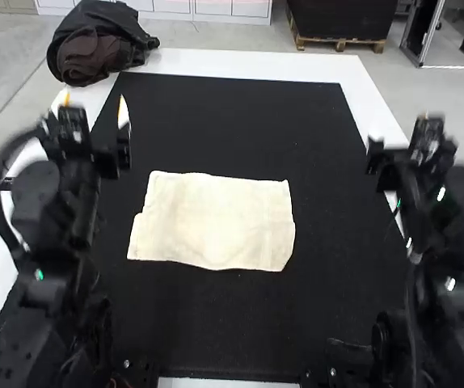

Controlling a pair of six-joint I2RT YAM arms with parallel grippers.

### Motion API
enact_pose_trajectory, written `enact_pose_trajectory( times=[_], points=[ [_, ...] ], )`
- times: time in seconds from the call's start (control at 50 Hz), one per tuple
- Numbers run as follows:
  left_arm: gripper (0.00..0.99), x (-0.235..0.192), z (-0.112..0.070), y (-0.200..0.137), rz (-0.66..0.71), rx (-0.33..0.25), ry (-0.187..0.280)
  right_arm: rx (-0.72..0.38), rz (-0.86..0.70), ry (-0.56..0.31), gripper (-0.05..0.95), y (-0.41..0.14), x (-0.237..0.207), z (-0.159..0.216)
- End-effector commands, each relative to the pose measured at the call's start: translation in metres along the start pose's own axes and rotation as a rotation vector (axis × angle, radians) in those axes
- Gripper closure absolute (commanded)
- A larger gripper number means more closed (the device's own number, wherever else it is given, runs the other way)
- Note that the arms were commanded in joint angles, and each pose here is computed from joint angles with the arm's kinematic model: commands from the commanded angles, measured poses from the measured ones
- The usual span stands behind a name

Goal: Fold the towel.

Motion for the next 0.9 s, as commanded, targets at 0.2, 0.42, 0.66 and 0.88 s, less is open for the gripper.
enact_pose_trajectory(
  times=[0.2, 0.42, 0.66, 0.88],
  points=[
    [0.036, 0.011, -0.003, 0.1, 0.245, -0.026, 0.05, 0.012, 0.378, 0.138, 0.0, 0.104, 0.007, 0.009],
    [0.036, -0.079, -0.026, 0.135, 0.568, -0.065, 0.097, 0.006, 0.728, 0.217, 0.0, 0.13, -0.096, 0.029],
    [0.036, -0.147, -0.046, 0.125, 0.812, -0.109, 0.029, -0.013, 0.689, 0.159, -0.01, 0.124, -0.124, 0.028],
    [0.036, -0.2, -0.061, 0.107, 1.031, -0.171, 0.063, 0.153, 0.691, 0.074, 0.0, 0.115, -0.138, 0.047]
  ],
)
Point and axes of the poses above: each hand's point on the last joint's axis, 136 mm out from that joint toward the fingers, its own y axis out along the fingers, its own z axis along the line the jaws close on, x = y × z, the point moved 8 cm from there along -y, back along the fingers, and after that the axes turned 6 degrees about y, right-handed, at the moved point
